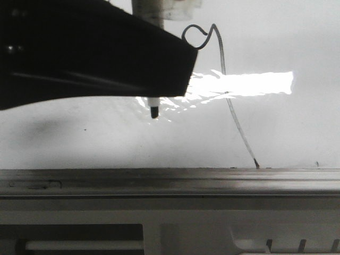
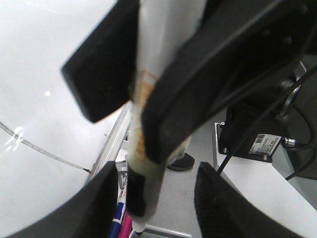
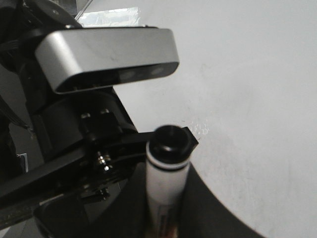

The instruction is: Write number 9 on whiteboard

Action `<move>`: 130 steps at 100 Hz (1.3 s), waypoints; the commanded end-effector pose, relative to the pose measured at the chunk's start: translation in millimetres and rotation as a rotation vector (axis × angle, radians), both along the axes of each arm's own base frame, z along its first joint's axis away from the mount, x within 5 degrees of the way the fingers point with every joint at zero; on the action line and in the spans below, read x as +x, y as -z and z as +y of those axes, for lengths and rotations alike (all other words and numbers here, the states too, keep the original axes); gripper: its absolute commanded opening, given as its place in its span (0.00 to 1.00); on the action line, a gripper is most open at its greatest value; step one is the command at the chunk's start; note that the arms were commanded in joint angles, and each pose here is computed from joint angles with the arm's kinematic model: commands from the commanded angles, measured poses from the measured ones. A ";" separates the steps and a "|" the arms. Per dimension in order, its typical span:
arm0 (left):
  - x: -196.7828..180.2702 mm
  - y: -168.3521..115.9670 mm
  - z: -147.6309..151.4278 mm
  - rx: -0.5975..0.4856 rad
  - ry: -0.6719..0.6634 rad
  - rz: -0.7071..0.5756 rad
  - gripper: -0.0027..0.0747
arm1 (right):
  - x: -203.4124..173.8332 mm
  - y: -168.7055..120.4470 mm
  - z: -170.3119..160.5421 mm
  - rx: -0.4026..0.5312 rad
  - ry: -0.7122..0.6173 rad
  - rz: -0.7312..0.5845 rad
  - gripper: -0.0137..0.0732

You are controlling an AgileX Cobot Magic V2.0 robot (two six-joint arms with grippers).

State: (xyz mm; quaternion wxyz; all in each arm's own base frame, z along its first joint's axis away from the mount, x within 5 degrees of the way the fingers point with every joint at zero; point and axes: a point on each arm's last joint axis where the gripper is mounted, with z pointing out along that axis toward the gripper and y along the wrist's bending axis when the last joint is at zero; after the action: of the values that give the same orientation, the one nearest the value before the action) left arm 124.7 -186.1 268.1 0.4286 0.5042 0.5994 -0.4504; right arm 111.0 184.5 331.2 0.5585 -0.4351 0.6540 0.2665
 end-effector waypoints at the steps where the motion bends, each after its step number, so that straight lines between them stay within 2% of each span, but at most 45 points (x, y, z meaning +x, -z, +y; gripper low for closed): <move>1: -1.1 -19.9 -3.6 -0.122 0.014 0.020 0.44 | 0.7 -18.5 -0.1 0.078 0.006 -0.055 0.07; 11: -1.3 -20.0 -3.6 -0.123 0.016 0.020 0.41 | 0.4 -12.5 -0.6 0.063 0.006 -0.044 0.07; 18: -1.3 -20.0 -3.6 -0.123 0.016 0.020 0.33 | 0.2 -9.3 -0.9 0.056 0.006 -0.037 0.07; 35: 0.1 -18.2 -3.5 -0.111 0.002 0.022 0.01 | 0.4 -8.3 -1.0 0.063 0.009 -0.042 0.07; 49: 1.4 -14.8 -5.0 -0.099 0.005 0.036 0.01 | 0.8 -10.3 -0.9 0.083 0.012 -0.055 0.07; 64: 2.1 -13.5 -5.7 -0.096 0.005 0.046 0.01 | 0.3 -8.1 -1.1 0.062 0.008 -0.041 0.08; 69: 2.1 -13.5 -5.7 -0.096 0.005 0.046 0.01 | 0.2 -7.7 -1.1 0.059 0.008 -0.037 0.13; 74: 1.3 -12.6 -5.4 -0.096 0.010 0.050 0.01 | 0.2 -7.3 -1.1 0.055 0.007 -0.035 0.21; 90: -4.5 4.1 -0.6 -0.065 0.001 0.118 0.01 | 2.2 -14.4 -11.3 0.081 0.041 -0.048 0.71; 99: -11.1 14.7 3.3 -0.052 0.016 0.155 0.01 | 2.5 -22.8 -23.9 0.130 0.083 -0.041 0.83; 112: -14.9 21.9 5.9 -0.039 0.020 0.178 0.01 | -0.7 -34.8 -42.0 0.182 0.125 -0.069 0.77; 119: -14.9 21.9 5.9 -0.039 0.020 0.178 0.01 | -2.8 -40.0 -49.7 0.205 0.142 -0.087 0.68; 126: -14.7 22.1 6.0 -0.037 0.018 0.177 0.01 | -4.5 -44.0 -55.9 0.223 0.157 -0.102 0.50; 130: -14.1 22.5 6.1 -0.032 0.010 0.181 0.01 | -5.1 -45.4 -58.7 0.229 0.164 -0.107 0.35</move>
State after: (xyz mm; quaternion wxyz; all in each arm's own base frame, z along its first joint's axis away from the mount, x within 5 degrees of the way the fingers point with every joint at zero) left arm 110.6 -176.3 230.2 0.3634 0.4897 0.6422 -0.4645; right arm 107.3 134.2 355.0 0.6129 -0.3544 0.6550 0.2640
